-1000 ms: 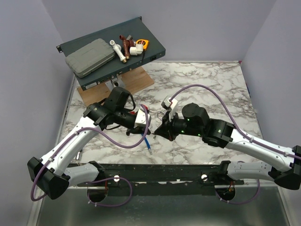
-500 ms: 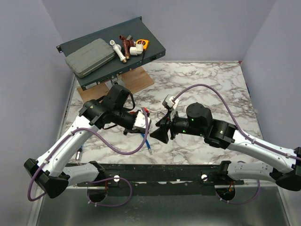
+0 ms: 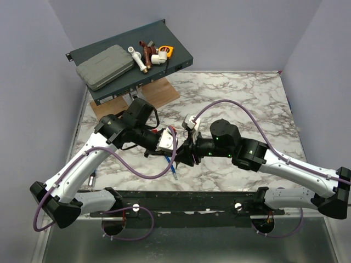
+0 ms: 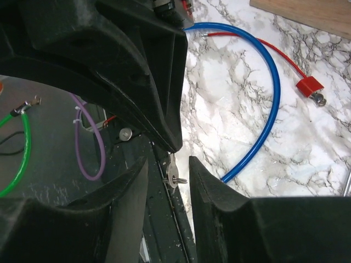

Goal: Unlock with the key
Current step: Pick up the key from the center of the board, then pick up the lock from the center of the board.

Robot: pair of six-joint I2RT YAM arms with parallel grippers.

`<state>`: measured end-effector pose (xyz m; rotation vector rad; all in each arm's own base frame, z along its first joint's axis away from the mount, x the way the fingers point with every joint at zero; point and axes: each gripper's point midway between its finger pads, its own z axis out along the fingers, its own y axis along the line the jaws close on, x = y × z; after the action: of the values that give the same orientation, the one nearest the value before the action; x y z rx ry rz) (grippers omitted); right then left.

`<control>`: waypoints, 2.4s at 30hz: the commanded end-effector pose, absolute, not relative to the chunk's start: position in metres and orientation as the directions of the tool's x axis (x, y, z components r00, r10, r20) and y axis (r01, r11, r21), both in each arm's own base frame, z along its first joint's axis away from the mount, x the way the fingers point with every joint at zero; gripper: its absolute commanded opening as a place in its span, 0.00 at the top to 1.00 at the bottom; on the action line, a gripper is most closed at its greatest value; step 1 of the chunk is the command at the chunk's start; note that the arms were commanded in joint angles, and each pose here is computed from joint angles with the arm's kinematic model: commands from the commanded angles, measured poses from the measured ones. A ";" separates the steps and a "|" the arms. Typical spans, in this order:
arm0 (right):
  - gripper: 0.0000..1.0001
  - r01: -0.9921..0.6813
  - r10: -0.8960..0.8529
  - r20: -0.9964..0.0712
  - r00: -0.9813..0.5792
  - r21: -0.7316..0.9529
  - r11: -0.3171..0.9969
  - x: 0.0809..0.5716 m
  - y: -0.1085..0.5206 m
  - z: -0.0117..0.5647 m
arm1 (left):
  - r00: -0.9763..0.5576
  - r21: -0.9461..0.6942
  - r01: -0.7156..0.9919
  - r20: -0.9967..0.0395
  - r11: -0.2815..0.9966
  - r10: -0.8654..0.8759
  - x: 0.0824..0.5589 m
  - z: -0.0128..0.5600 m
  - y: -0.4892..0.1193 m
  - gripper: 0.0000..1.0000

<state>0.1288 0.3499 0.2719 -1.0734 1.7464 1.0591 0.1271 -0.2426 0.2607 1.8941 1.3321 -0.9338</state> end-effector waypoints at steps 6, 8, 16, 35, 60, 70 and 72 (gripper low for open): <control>0.90 -0.942 -0.298 -0.907 -0.296 0.227 0.246 0.123 0.353 0.262 | 0.269 0.127 0.945 -0.827 -0.303 0.494 0.129 0.270 -0.246 1.00; 0.99 -0.939 -0.295 -0.908 -0.296 0.220 0.263 0.126 0.351 0.262 | 0.267 0.126 0.946 -0.827 -0.300 0.495 0.129 0.271 -0.246 1.00; 0.99 -0.932 -0.311 -0.905 -0.289 0.192 0.308 0.131 0.343 0.256 | 0.264 0.126 0.947 -0.831 -0.297 0.490 0.131 0.274 -0.249 1.00; 0.99 -0.600 0.060 -0.886 -0.460 0.360 0.714 0.165 0.253 0.273 | 0.333 0.218 0.943 -0.669 -0.252 0.664 0.230 0.230 -0.264 0.01; 0.99 -0.463 0.310 -0.903 -0.298 0.421 0.780 0.168 0.172 0.357 | 0.622 0.168 0.754 -0.491 -0.635 0.609 0.323 0.088 -0.352 0.02; 0.99 -0.492 0.298 -0.913 -0.280 0.403 0.772 0.168 0.175 0.369 | 0.623 0.043 0.733 -0.443 -0.679 0.645 0.295 0.057 -0.351 0.03; 0.99 -0.498 0.298 -0.913 -0.279 0.403 0.768 0.167 0.176 0.371 | 0.617 0.039 0.741 -0.432 -0.670 0.658 0.296 0.052 -0.355 0.04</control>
<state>0.1655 0.1793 0.3606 -0.1596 1.7080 0.7898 0.2993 -0.3557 0.0667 2.5722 1.1140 -0.5827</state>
